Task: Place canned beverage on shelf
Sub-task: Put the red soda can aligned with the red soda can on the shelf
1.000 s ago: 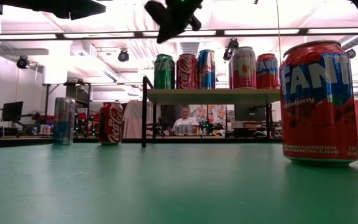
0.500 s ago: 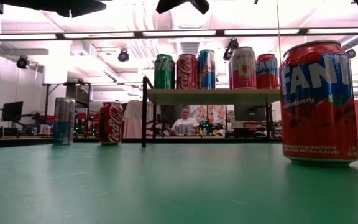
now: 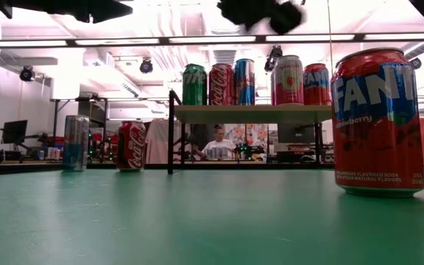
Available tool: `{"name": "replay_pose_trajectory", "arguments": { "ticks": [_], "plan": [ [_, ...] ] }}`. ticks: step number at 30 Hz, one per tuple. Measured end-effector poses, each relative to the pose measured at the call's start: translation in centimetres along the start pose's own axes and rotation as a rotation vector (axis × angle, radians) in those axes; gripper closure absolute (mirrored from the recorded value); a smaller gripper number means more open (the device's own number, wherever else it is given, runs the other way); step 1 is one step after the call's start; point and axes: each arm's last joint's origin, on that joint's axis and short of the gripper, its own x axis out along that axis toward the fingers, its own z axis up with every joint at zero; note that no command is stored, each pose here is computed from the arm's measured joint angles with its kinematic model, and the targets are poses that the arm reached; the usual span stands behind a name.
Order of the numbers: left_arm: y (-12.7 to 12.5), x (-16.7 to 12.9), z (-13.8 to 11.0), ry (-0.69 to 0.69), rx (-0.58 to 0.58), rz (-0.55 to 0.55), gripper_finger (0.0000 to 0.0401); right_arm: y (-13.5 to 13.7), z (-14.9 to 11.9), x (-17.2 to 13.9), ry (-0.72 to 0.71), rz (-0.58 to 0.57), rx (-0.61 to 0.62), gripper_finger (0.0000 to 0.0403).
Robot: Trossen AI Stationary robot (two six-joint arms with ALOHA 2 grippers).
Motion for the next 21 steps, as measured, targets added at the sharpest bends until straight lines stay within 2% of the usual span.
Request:
{"name": "replay_pose_trajectory", "arguments": {
  "ticks": [2, 6, 8, 10, 15, 21],
  "plan": [
    [-0.1, 0.2, 0.0, 0.003, 0.001, -0.002, 0.0038, 0.0, -1.4, 0.6, 0.072, -0.064, 0.067, 0.0394],
    [-0.2, 0.5, -0.1, 0.006, 0.002, -0.004, 0.0038, 1.3, -3.6, 0.6, 0.062, -0.005, 0.12, 0.0394],
    [-0.2, 0.6, -0.2, 0.017, 0.005, 0.0, 0.0038, 1.4, -4.9, 0.4, 0.061, -0.037, 0.139, 0.0394],
    [-0.2, 0.6, -0.2, 0.025, 0.008, 0.01, 0.0038, 1.5, -6.2, 0.7, 0.071, -0.09, 0.142, 0.0394],
    [-0.2, 0.7, -0.3, 0.046, 0.009, 0.032, 0.0038, 2.2, -9.1, 2.1, 0.107, -0.13, 0.092, 0.0394],
    [-0.2, 0.7, -0.3, 0.048, -0.012, 0.031, 0.0038, 1.9, -11.6, 4.7, 0.149, -0.231, 0.081, 0.0394]
  ]
}}
